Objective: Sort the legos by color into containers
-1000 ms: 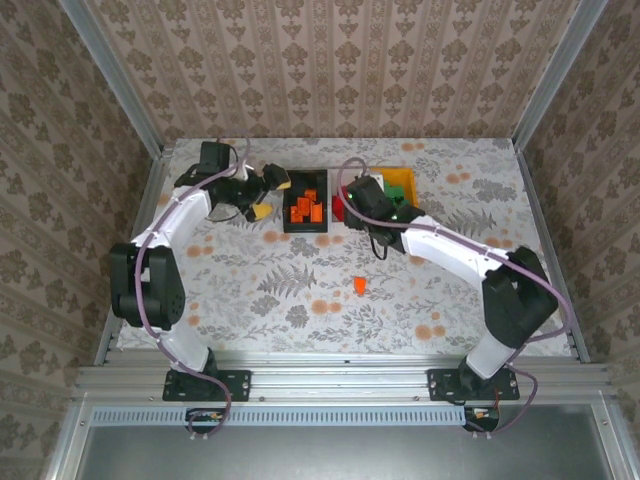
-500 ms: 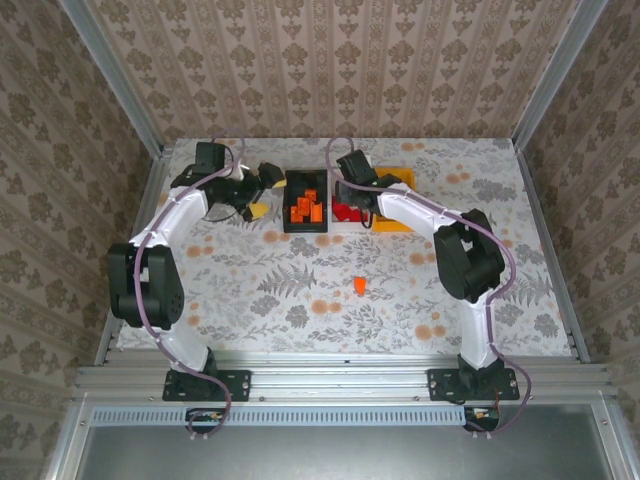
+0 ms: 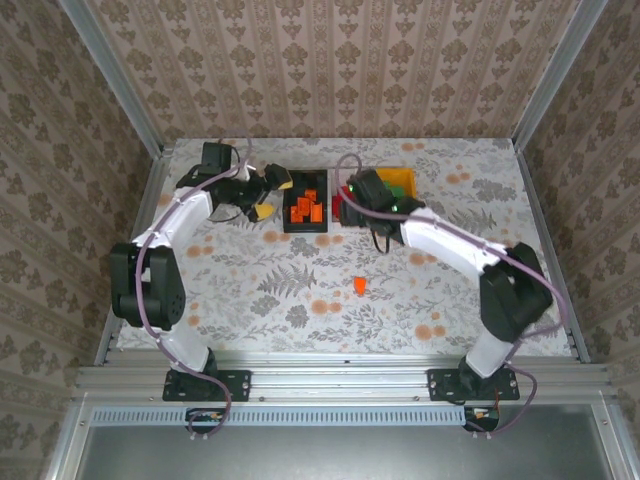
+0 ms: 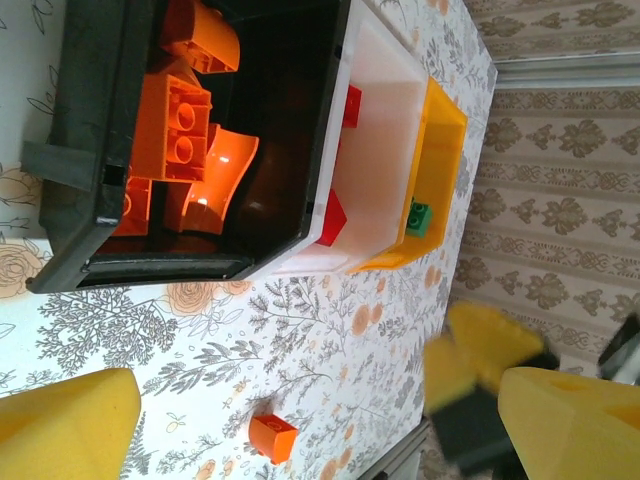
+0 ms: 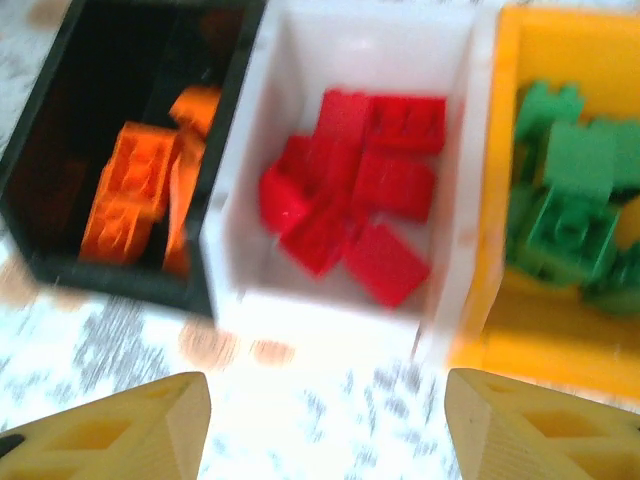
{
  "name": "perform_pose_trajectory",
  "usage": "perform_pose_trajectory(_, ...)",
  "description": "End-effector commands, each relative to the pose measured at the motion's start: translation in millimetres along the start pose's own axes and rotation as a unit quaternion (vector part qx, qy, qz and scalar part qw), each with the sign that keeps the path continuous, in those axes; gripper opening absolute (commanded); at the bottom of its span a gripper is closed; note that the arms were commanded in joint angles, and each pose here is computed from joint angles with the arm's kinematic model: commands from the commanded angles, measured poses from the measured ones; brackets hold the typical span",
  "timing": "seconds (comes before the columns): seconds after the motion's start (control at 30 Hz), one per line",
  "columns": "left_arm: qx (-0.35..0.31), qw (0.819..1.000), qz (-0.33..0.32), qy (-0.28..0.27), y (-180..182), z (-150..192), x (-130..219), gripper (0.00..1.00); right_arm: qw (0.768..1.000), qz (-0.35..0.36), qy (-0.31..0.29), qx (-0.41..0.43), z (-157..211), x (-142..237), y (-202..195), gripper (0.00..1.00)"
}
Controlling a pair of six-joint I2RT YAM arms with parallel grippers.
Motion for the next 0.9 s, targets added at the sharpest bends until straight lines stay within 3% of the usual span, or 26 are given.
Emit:
perform_pose_trajectory(0.0, -0.003, 1.000, 0.010, 0.003, -7, 5, 4, 1.00, 0.998, 0.000, 0.057, -0.004, 66, 10, -1, 0.68)
perform_pose_trajectory(0.13, -0.001, 1.000, 0.006, 0.003, -5, 5, 3, 1.00, 0.994, -0.010, 0.100, -0.033, 119, 13, 1, 0.71)
perform_pose_trajectory(0.3, -0.004, 1.000, 0.003, 0.001, -6, 6, 4, 1.00, 0.991, 0.010, 0.128, -0.036, 145, 1, -3, 0.68)
perform_pose_trajectory(0.6, -0.009, 1.000, 0.003, 0.000, -8, 6, 6, 1.00, 0.987, 0.018, 0.155, -0.026, 161, -26, 2, 0.54)
perform_pose_trajectory(0.87, -0.008, 1.000, 0.008, -0.001, -10, 5, 8, 1.00, 0.992, 0.026, 0.120, -0.007, 144, -21, 4, 0.32)
Point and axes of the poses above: each hand's point on the last joint's axis, 136 mm out from that joint toward the fingers, its own x axis back along the fingers, its own y axis along the line the jaws close on, z = x × y, the point moved 3 cm from there along x, back along the fingers, and after that the axes turned 5 degrees about -x, right-handed, at the moved point
